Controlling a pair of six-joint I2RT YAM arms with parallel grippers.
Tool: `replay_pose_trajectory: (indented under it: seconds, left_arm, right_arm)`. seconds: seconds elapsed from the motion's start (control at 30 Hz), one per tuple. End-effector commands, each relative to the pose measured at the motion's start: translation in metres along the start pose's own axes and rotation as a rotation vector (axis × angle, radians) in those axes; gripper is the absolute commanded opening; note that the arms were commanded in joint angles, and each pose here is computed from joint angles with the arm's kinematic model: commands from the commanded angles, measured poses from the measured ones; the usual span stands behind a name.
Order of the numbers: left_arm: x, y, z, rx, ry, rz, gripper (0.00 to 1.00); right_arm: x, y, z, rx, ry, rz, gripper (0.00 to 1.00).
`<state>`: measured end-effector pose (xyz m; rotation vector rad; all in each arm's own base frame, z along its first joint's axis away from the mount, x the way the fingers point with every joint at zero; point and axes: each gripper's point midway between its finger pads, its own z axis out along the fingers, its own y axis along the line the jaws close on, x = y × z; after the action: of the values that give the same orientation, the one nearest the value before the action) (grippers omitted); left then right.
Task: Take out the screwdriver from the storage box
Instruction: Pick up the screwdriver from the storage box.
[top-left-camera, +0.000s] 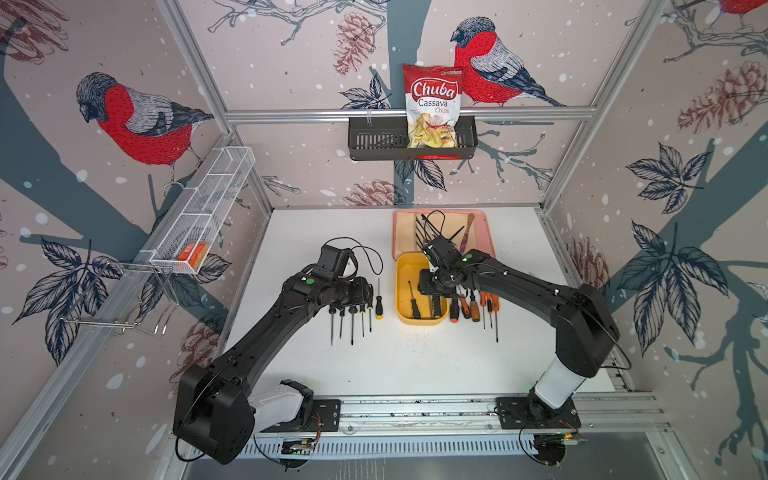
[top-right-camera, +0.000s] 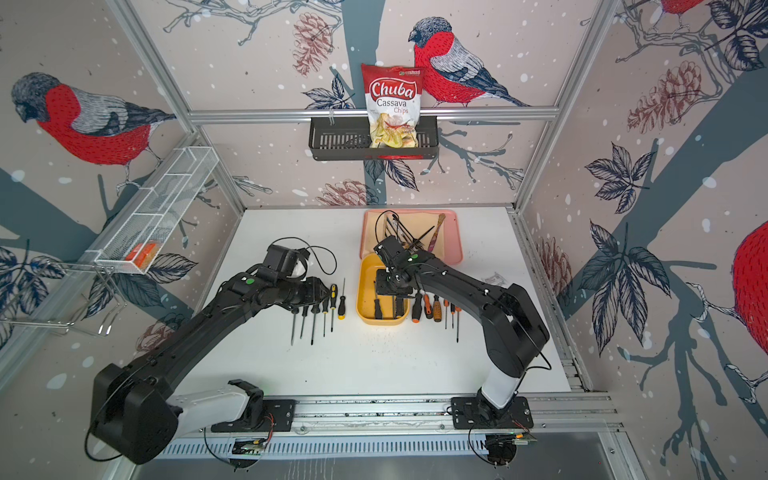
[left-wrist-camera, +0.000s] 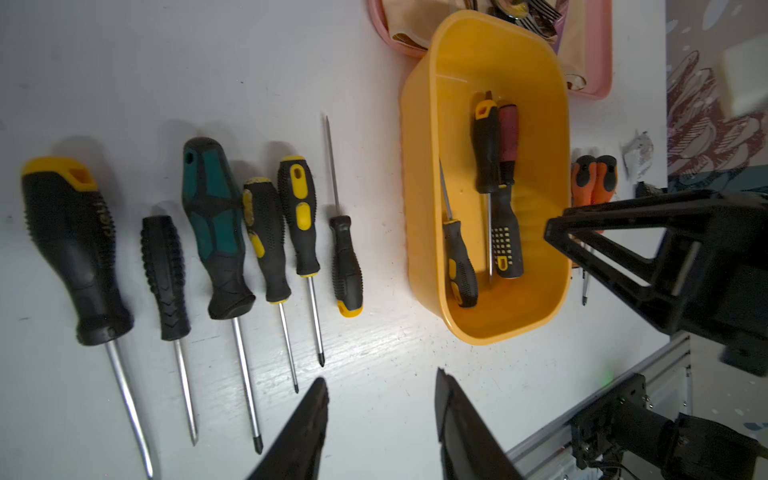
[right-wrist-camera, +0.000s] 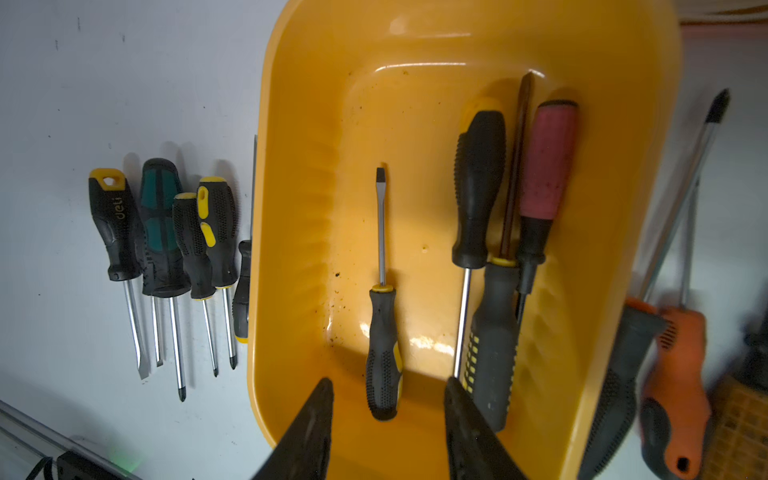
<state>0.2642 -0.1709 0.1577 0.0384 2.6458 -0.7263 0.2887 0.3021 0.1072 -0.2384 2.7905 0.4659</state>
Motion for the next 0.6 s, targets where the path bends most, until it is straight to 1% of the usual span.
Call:
replay_pose_trajectory:
  seconds: [0.0, 0.17, 0.43, 0.57]
  left_arm:
    - [0.001, -0.019, -0.004, 0.103, -0.004, 0.013, 0.45]
    - [0.005, -0.025, -0.008, 0.136, -0.007, 0.024, 0.46]
    - [0.009, -0.021, -0.008, 0.120, 0.004, 0.031, 0.46]
    - [0.011, -0.019, -0.008, 0.113, 0.007, 0.032, 0.46]
  right_arm:
    - [0.009, -0.004, 0.011, 0.057, 0.043, -0.005, 0.45]
    - [0.017, 0.000, 0.031, 0.082, 0.087, -0.023, 0.45]
    - [0.025, 0.010, 0.057, 0.098, 0.138, -0.049, 0.46]
    - [0.030, 0.009, 0.068, 0.106, 0.165, -0.051, 0.44]
